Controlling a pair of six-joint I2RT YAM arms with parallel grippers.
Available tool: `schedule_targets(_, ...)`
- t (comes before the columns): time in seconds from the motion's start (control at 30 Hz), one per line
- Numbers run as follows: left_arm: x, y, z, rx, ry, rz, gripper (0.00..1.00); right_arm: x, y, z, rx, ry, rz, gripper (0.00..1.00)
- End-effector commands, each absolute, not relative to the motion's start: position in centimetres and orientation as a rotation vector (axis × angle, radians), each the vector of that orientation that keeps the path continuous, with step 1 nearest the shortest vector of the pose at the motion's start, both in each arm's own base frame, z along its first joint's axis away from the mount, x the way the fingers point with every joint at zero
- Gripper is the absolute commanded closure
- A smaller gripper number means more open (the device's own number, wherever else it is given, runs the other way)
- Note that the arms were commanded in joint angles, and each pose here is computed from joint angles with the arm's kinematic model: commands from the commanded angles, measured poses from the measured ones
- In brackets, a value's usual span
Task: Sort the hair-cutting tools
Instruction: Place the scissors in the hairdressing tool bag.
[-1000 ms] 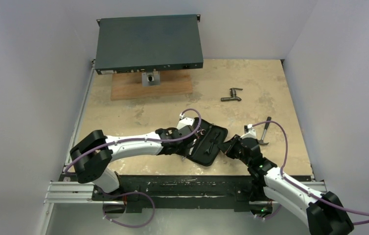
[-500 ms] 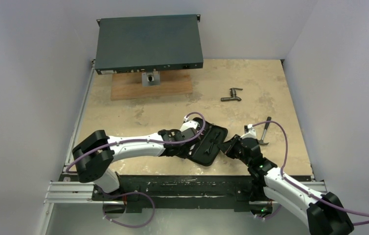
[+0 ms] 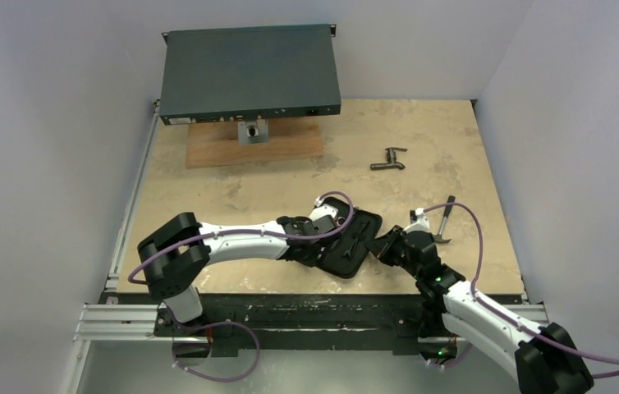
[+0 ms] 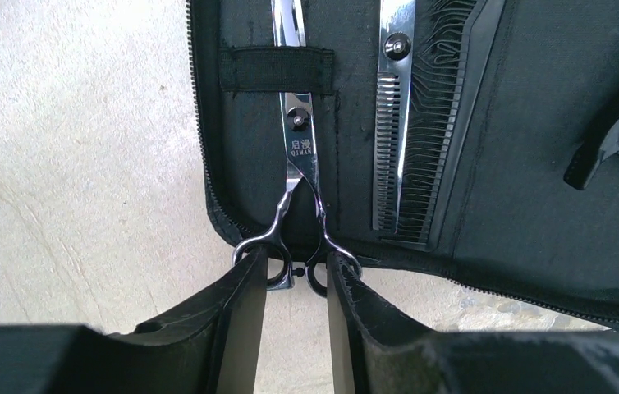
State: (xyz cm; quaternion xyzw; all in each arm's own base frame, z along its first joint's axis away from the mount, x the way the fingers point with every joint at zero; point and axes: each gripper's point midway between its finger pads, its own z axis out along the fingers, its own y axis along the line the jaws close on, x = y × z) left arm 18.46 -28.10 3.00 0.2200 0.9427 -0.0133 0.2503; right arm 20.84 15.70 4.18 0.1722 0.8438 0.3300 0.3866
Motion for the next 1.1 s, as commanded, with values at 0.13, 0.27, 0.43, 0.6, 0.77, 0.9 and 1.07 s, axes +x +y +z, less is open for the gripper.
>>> schedule_targets(0.13, 18.9, -27.9, 2.8, 0.615, 2.581, -0.011, 0.7, 20.6, 16.2, 4.6, 0.398, 2.166, 0.852, 1.0)
schedule_targets(0.27, 18.8, -28.1, 2.3, 0.61, 2.585, -0.023, 0.71, 20.6, 16.2, 4.7, 0.393, 2.171, 0.849, 1.0)
schedule_targets(0.43, 18.9, -28.3, 1.8, 0.609, 2.587, -0.039, 0.82, 20.6, 16.2, 4.8, 0.387, 2.174, 0.846, 1.0)
schedule_targets(0.6, 19.3, -28.9, 2.2, 0.596, 2.585, -0.086, 0.95, 20.5, 16.2, 4.7, 0.382, 2.188, 0.834, 1.0)
schedule_targets(0.77, 19.7, -29.4, 2.6, 0.624, 2.585, -0.102, 1.0, 20.4, 16.1, 4.7, 0.381, 2.188, 0.833, 1.0)
schedule_targets(0.9, 20.1, -29.7, 3.1, 0.668, 2.576, -0.098, 1.0, 20.5, 16.2, 4.7, 0.377, 2.189, 0.832, 1.0)
schedule_targets(1.07, 21.2, -30.1, 3.6, 0.677, 2.575, -0.118, 1.0, 20.2, 16.5, 4.6, 0.361, 2.202, 0.85, 1.0)
